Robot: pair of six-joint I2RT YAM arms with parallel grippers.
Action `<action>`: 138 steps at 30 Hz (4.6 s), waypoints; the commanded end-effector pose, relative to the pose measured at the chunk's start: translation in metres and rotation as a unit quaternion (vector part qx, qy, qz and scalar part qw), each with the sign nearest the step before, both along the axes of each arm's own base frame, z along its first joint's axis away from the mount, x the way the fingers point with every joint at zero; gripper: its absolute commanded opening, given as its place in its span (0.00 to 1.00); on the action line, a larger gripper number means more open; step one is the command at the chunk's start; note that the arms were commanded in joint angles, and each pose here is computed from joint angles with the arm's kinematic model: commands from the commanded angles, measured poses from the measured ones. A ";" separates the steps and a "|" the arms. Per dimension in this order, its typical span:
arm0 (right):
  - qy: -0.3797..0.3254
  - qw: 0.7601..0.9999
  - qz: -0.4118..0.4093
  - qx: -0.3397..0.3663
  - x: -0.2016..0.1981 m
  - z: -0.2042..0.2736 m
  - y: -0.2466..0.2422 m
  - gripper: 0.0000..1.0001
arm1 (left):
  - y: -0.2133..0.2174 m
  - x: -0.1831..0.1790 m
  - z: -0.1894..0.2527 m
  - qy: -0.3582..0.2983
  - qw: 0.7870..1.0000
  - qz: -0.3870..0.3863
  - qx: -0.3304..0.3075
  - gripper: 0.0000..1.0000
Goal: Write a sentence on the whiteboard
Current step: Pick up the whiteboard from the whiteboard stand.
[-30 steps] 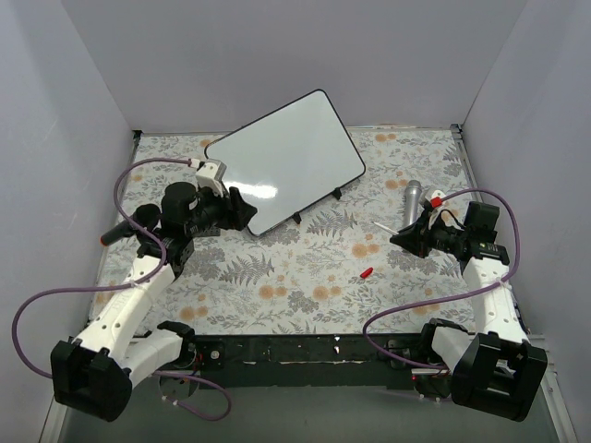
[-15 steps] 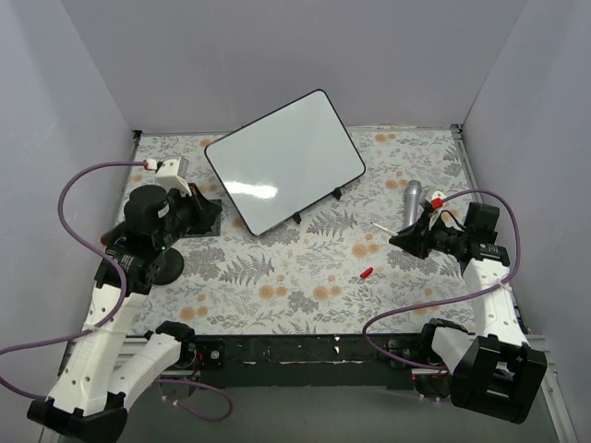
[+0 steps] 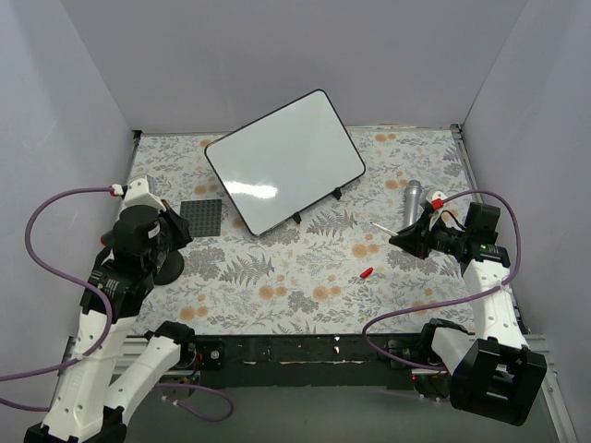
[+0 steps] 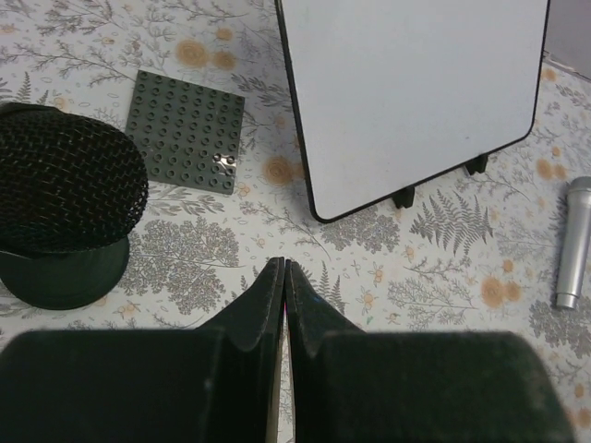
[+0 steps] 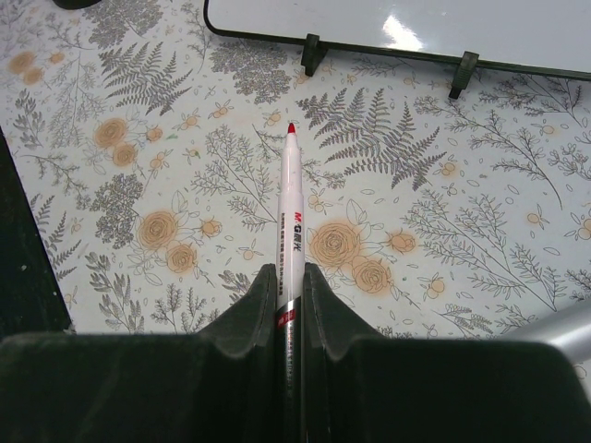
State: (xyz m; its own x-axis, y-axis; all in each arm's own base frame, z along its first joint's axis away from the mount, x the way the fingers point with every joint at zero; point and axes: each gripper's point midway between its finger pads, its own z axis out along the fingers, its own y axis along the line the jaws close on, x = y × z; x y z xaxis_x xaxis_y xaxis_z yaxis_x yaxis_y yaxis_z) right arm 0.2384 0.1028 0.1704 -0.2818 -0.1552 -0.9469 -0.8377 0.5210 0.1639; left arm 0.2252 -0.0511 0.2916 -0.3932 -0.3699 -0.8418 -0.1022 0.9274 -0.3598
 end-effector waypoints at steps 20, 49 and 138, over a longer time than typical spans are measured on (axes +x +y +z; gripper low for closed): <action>-0.038 0.999 0.011 0.000 0.003 0.023 0.001 0.01 | 0.048 0.048 -0.003 -0.018 0.985 0.129 0.115 0.00; -0.027 1.000 0.011 0.001 0.005 0.018 0.000 0.01 | -0.104 0.178 -0.079 0.034 0.983 -0.182 -0.008 0.98; -0.028 0.999 0.015 -0.004 0.005 0.014 -0.001 0.01 | -0.098 0.209 -0.029 -0.143 0.916 -0.359 -0.111 0.00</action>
